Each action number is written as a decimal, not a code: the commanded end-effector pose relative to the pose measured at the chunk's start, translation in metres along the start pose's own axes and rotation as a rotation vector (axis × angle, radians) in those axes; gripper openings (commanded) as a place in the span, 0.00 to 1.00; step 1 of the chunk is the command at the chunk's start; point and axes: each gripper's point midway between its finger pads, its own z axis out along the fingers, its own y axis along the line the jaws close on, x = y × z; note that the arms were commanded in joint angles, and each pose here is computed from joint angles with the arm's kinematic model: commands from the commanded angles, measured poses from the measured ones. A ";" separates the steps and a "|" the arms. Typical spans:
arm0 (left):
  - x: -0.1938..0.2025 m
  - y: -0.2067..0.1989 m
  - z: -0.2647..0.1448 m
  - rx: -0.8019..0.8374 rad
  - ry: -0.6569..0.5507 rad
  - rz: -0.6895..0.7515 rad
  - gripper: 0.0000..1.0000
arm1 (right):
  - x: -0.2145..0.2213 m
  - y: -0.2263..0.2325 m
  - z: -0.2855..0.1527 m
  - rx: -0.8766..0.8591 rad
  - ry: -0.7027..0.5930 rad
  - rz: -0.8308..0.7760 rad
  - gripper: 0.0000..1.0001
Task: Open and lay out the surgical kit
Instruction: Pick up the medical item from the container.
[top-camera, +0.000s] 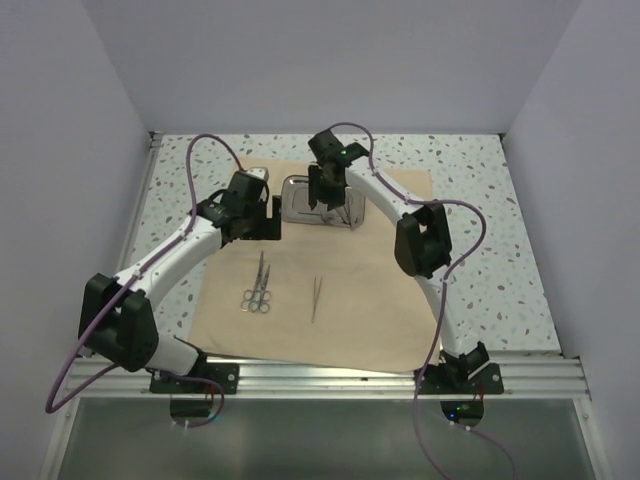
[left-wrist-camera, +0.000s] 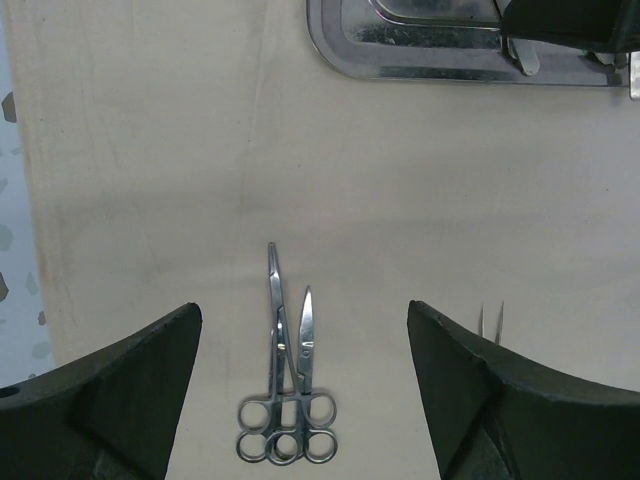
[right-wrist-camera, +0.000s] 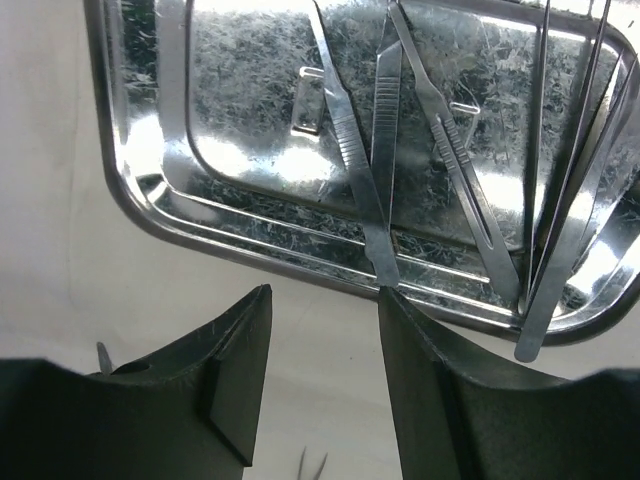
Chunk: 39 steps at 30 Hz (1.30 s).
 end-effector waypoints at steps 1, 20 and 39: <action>-0.009 -0.004 -0.009 0.029 -0.039 0.013 0.87 | -0.011 -0.005 -0.012 0.030 -0.016 -0.014 0.51; 0.010 0.012 -0.016 -0.022 -0.019 0.000 0.85 | 0.028 -0.019 0.044 0.151 0.070 -0.088 0.47; 0.010 0.024 -0.012 -0.020 -0.035 -0.004 0.85 | 0.032 -0.020 0.031 0.171 0.078 -0.078 0.00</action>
